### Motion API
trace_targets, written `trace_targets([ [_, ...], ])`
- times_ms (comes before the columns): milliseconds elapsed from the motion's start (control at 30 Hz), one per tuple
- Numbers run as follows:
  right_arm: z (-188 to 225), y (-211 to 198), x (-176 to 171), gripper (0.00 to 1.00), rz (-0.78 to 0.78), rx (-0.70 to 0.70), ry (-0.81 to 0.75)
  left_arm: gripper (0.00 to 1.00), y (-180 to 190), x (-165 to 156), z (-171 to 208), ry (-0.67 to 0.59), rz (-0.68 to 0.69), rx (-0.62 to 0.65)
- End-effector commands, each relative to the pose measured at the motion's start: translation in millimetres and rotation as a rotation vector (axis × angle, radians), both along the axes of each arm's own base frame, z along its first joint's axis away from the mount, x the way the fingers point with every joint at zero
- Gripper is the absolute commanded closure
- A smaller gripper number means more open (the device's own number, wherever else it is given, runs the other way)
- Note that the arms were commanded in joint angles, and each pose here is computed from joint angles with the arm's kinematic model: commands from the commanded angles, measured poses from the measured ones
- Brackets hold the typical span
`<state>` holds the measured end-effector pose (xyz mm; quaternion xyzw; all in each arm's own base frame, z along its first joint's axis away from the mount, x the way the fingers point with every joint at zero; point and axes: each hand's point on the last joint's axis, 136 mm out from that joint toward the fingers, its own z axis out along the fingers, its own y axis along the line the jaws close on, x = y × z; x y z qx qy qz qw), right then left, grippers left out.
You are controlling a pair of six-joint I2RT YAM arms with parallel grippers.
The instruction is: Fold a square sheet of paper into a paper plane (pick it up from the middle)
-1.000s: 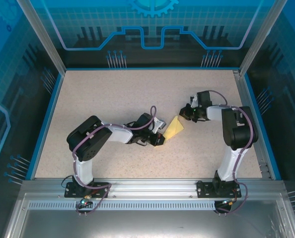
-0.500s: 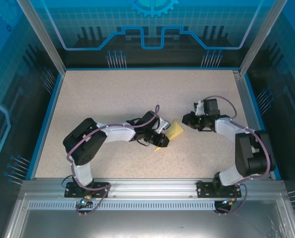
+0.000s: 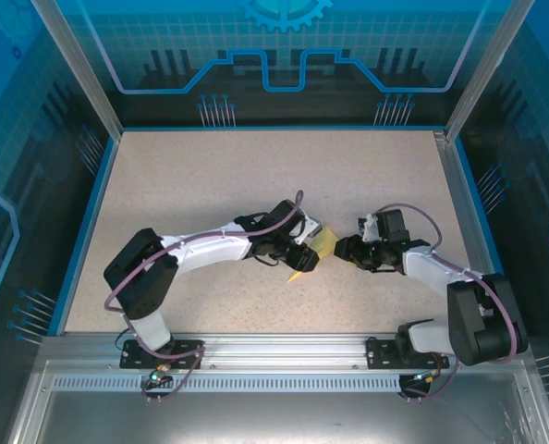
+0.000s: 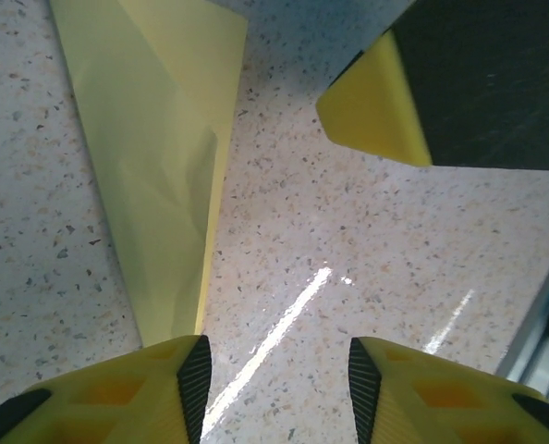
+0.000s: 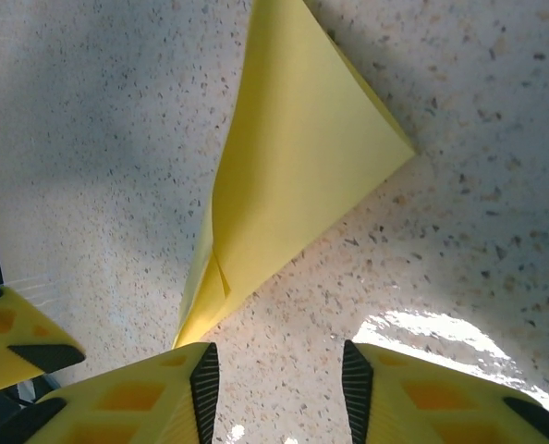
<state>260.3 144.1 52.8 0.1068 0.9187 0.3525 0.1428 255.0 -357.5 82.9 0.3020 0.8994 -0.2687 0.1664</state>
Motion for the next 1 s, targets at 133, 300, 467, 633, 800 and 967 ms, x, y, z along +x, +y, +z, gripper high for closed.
trace_targets([
  [133,3.3,2.8,-8.6,0.56,-0.004,0.015,-0.006,0.54,12.3,19.4,-35.7,-0.084,0.030,0.252],
  [300,2.8,2.0,-9.4,0.55,-0.006,0.013,-0.004,0.55,12.9,29.0,-42.9,-0.101,0.062,0.296],
  [467,2.6,1.7,-8.2,0.55,-0.006,0.013,-0.004,0.61,16.6,31.1,-46.9,-0.110,0.071,0.325],
  [633,2.2,1.7,-7.1,0.55,-0.005,0.011,-0.004,0.65,20.7,32.0,-47.9,-0.127,0.075,0.350],
  [800,1.2,2.9,-6.2,0.55,-0.003,0.015,-0.002,0.69,24.1,30.0,-52.1,-0.139,0.069,0.383],
  [967,3.8,5.8,-5.4,0.55,0.004,0.031,-0.004,0.82,18.6,24.5,-57.7,-0.099,0.068,0.353],
])
